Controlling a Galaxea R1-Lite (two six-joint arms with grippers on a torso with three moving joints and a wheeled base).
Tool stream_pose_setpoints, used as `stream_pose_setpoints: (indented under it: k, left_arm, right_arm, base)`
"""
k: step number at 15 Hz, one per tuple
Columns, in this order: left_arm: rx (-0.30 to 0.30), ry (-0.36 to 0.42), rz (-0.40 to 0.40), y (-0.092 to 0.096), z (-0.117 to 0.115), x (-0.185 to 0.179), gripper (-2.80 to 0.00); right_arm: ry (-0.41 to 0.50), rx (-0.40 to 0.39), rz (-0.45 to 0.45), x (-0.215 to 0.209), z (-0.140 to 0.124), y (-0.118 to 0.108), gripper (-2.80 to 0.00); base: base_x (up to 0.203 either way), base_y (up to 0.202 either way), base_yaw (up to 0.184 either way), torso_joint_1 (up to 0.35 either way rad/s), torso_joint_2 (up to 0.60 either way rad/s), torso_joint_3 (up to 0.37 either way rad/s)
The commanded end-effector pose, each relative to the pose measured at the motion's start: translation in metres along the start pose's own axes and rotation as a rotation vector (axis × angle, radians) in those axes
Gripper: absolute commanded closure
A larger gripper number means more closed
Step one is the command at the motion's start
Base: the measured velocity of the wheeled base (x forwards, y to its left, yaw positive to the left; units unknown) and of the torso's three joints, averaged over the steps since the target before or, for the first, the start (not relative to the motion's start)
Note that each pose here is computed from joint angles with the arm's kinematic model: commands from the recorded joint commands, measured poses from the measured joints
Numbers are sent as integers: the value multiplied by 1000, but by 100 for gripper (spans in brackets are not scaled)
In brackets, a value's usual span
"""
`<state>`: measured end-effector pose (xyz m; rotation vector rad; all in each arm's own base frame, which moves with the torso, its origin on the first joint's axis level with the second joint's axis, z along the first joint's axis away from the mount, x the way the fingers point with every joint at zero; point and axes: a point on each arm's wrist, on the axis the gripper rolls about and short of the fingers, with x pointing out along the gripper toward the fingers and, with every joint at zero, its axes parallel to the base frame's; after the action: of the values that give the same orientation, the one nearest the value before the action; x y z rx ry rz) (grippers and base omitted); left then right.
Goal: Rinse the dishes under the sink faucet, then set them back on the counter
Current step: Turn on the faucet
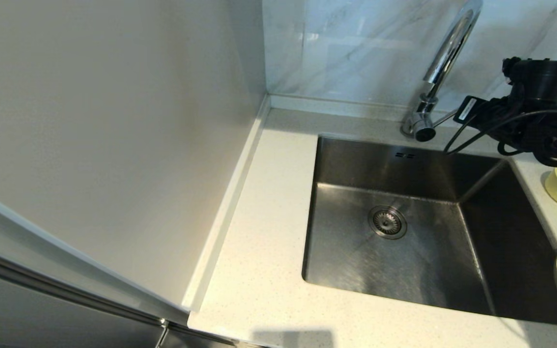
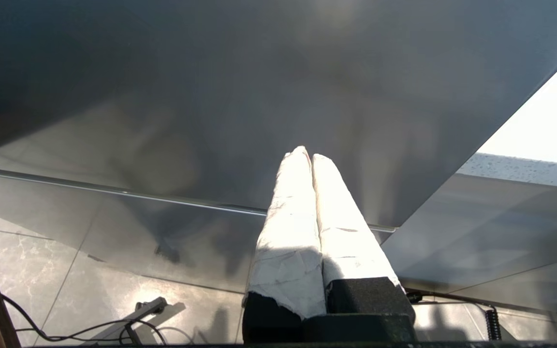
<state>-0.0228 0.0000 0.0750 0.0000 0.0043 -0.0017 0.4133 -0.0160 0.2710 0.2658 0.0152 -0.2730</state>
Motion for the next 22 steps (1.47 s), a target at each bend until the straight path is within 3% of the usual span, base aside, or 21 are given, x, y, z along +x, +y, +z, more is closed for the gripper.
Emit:
stream_pose_setpoints:
  k: [1, 3, 9, 22]
  left_arm:
    - [0, 0, 0, 0, 0, 0, 0]
    - [0, 0, 0, 0, 0, 0, 0]
    - [0, 0, 0, 0, 0, 0, 0]
    - [0, 0, 0, 0, 0, 0, 0]
  right_arm:
    - [-1, 2, 1, -9, 4, -1, 0]
    - [16, -1, 18, -16, 2, -2, 0]
    - [-60, 14, 32, -6, 20, 5, 0]
    - [11, -2, 33, -2, -4, 7, 0]
  base:
    - [0, 0, 0, 0, 0, 0]
    - [0, 0, 0, 0, 0, 0]
    - [0, 0, 0, 0, 0, 0]
    - [0, 0, 0, 0, 0, 0]
